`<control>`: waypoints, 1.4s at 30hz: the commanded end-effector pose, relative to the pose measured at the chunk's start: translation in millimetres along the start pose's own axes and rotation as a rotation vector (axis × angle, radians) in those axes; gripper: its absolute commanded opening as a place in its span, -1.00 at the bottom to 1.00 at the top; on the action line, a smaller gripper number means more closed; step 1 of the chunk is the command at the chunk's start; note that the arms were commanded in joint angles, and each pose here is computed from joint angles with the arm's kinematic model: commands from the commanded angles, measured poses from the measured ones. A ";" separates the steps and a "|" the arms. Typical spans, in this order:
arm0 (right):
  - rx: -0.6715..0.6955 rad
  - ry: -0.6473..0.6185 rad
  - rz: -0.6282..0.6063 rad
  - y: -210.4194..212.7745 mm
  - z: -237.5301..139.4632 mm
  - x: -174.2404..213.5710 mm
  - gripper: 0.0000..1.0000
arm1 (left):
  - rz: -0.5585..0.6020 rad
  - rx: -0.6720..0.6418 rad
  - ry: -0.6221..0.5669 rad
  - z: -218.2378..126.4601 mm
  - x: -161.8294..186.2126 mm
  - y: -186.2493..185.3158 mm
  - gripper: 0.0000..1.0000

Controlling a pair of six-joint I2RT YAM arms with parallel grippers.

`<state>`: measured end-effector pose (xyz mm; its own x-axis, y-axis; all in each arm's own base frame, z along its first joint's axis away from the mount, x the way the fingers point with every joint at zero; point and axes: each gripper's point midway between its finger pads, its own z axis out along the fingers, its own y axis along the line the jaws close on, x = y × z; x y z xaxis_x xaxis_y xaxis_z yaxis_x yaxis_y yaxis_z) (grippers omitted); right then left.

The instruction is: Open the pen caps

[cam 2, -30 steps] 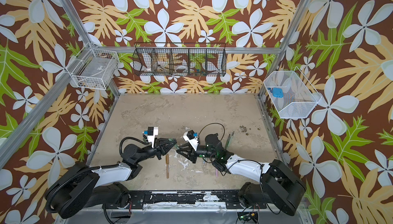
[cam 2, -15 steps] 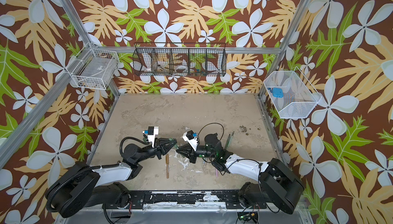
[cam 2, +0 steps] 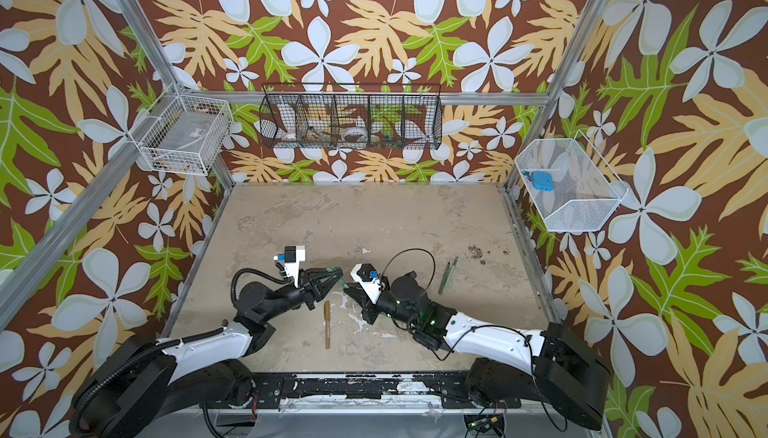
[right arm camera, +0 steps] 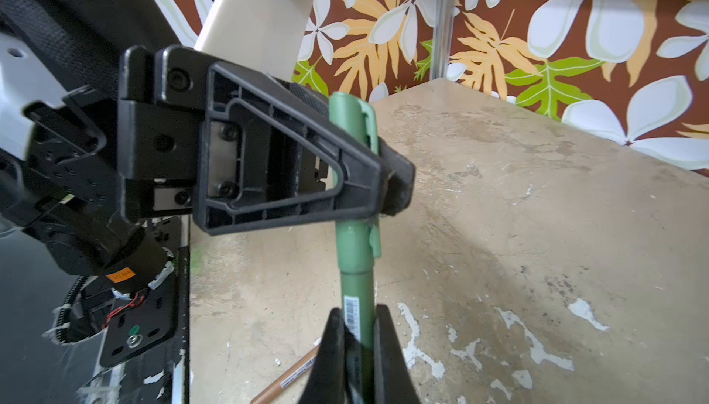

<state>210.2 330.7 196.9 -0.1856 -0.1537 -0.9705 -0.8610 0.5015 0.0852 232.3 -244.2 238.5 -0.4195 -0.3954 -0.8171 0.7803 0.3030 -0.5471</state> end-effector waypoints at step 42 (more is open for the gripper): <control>0.126 0.167 -0.183 -13.9 -7.1 18.5 -1.00 | 0.041 -0.057 -0.122 -14.1 -21.7 3.8 -1.00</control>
<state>212.7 327.6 197.7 -0.0434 -0.3359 -0.9409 -0.8190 0.5513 -0.1591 230.2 -233.4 237.9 -0.4128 -0.4335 -0.8010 0.7579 0.3242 -0.5661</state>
